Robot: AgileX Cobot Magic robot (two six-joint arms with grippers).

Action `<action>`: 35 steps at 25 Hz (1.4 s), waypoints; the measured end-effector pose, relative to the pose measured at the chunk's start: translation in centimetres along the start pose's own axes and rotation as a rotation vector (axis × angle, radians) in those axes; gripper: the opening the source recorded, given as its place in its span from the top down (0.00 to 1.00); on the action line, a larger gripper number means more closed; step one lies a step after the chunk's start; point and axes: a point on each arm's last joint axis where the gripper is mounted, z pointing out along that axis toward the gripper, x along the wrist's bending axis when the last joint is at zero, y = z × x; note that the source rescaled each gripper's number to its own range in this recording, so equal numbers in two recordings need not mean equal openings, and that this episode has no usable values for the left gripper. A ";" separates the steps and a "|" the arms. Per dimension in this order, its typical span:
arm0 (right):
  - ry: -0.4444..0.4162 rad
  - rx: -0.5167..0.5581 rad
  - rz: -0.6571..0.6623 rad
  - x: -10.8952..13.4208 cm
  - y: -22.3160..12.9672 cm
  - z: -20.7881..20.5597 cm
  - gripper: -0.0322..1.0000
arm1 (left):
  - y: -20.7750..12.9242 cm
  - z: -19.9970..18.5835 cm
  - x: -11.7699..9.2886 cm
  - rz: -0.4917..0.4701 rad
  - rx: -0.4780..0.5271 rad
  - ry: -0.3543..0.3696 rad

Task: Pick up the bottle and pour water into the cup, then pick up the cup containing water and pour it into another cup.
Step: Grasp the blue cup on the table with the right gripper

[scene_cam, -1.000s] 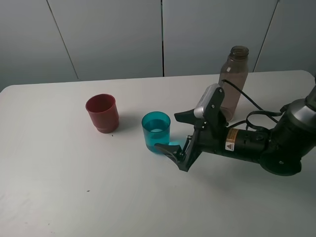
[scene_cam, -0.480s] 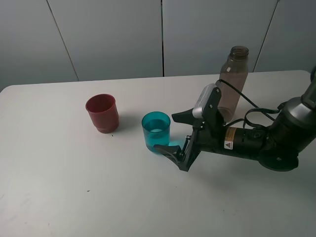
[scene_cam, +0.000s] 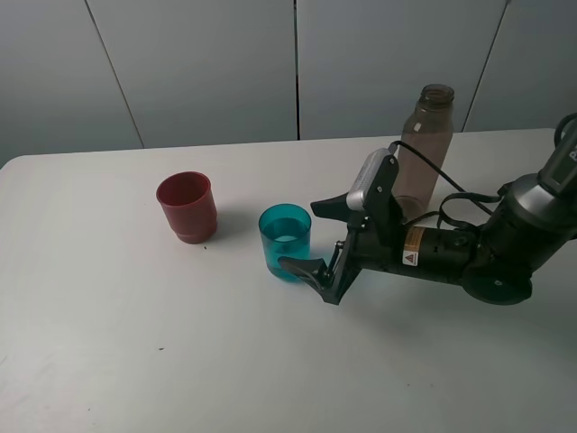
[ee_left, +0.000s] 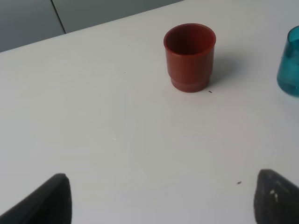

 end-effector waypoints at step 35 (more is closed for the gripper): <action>0.097 0.061 0.111 -0.4 0.1 1.4 0.00 | 0.0 0.0 0.0 0.000 0.000 0.000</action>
